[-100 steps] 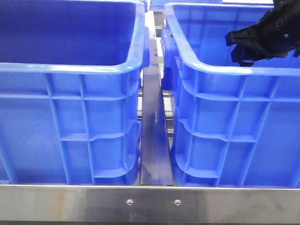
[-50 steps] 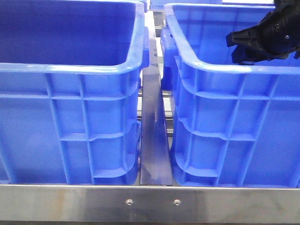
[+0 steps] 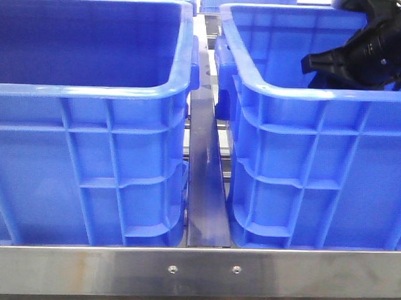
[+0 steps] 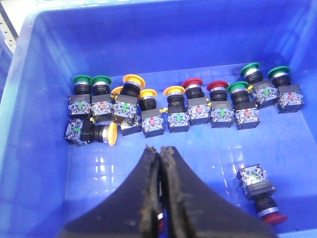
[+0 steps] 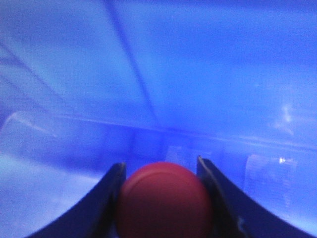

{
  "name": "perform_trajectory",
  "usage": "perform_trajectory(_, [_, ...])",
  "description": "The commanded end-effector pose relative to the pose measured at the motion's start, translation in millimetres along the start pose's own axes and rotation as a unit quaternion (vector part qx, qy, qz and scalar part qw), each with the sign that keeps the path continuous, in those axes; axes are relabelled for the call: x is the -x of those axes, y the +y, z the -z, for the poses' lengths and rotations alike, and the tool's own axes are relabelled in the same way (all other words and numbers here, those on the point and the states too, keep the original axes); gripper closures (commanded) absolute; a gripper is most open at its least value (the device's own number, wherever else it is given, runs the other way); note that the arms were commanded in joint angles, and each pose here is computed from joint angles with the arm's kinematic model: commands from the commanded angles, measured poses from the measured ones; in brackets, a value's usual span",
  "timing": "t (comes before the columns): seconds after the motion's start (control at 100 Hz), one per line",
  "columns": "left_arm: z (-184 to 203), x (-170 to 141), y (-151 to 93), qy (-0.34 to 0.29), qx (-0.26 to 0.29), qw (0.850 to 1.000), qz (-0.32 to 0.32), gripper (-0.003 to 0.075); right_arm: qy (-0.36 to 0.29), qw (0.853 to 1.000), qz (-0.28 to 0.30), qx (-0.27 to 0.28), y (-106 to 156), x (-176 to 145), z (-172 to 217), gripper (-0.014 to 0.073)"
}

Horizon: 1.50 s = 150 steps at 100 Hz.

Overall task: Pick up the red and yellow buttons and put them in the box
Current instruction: 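Lower the red button into the crate and open the right gripper, then raise the right gripper out of the crate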

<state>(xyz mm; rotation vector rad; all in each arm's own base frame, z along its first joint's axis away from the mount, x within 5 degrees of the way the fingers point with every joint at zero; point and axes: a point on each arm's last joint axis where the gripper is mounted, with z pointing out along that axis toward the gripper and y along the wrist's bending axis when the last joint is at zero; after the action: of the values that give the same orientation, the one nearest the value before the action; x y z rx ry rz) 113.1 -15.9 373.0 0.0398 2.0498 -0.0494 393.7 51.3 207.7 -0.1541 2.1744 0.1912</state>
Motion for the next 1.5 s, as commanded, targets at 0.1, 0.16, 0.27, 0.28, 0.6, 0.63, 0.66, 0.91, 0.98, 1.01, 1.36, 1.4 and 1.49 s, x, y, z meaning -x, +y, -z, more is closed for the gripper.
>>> perform_trajectory(0.1, [5.9,13.6,-0.6,-0.049,-0.007,0.999,0.003,0.0739,-0.046,0.999,0.006,0.001,1.6,26.2,23.0,0.0069])
perform_trajectory(0.16, [5.9,13.6,-0.6,-0.049,-0.007,0.999,0.003,0.0739,-0.051,0.999,0.006,-0.003,1.2,28.5,26.1,0.0036])
perform_trajectory(0.27, [5.9,13.6,-0.6,-0.049,-0.007,0.999,0.003,0.0739,-0.062,0.998,0.008,-0.004,2.0,34.4,33.8,0.0011])
perform_trajectory(0.28, [5.9,13.6,-0.6,-0.049,-0.007,0.999,0.003,0.0739,-0.064,0.998,0.008,-0.003,2.2,34.9,34.5,0.0011])
perform_trajectory(0.6, [5.9,13.6,-0.6,-0.049,-0.007,0.999,0.003,0.0739,-0.112,0.994,0.010,-0.002,7.6,51.4,77.9,0.0011])
perform_trajectory(0.63, [5.9,13.6,-0.6,-0.049,-0.007,0.999,0.003,0.0739,-0.116,0.993,0.010,-0.002,8.3,51.6,84.0,0.0011])
perform_trajectory(0.66, [5.9,13.6,-0.6,-0.049,-0.007,0.999,0.003,0.0739,-0.120,0.993,0.010,-0.002,8.9,51.2,90.4,0.0011])
perform_trajectory(0.91, [5.9,13.8,-0.6,-0.050,-0.008,0.999,0.003,0.0739,-0.176,0.984,-0.024,-0.010,14.0,43.6,161.2,0.0013])
perform_trajectory(0.98, [5.9,13.8,-0.6,-0.050,-0.008,0.999,0.003,0.0739,-0.196,0.980,-0.030,-0.009,16.0,38.9,182.8,0.0013])
perform_trajectory(1.01, [5.9,13.8,-0.6,-0.050,-0.008,0.999,0.003,0.0739,-0.203,0.979,-0.030,-0.011,16.6,36.5,191.1,0.0013])
perform_trajectory(1.36, [5.9,13.9,-0.7,-0.051,-0.008,0.999,0.003,0.0739,-0.283,0.959,-0.023,-0.010,24.0,-10.0,271.3,0.0018])
perform_trajectory(1.4, [5.9,13.9,-0.7,-0.051,-0.008,0.999,0.003,0.0739,-0.292,0.956,-0.022,-0.009,24.7,-14.3,278.1,0.0034])
perform_trajectory(1.49, [5.9,14.1,-0.8,-0.052,-0.009,0.999,0.003,0.0739,-0.310,0.951,-0.021,-0.009,25.8,-20.7,289.8,0.0127])
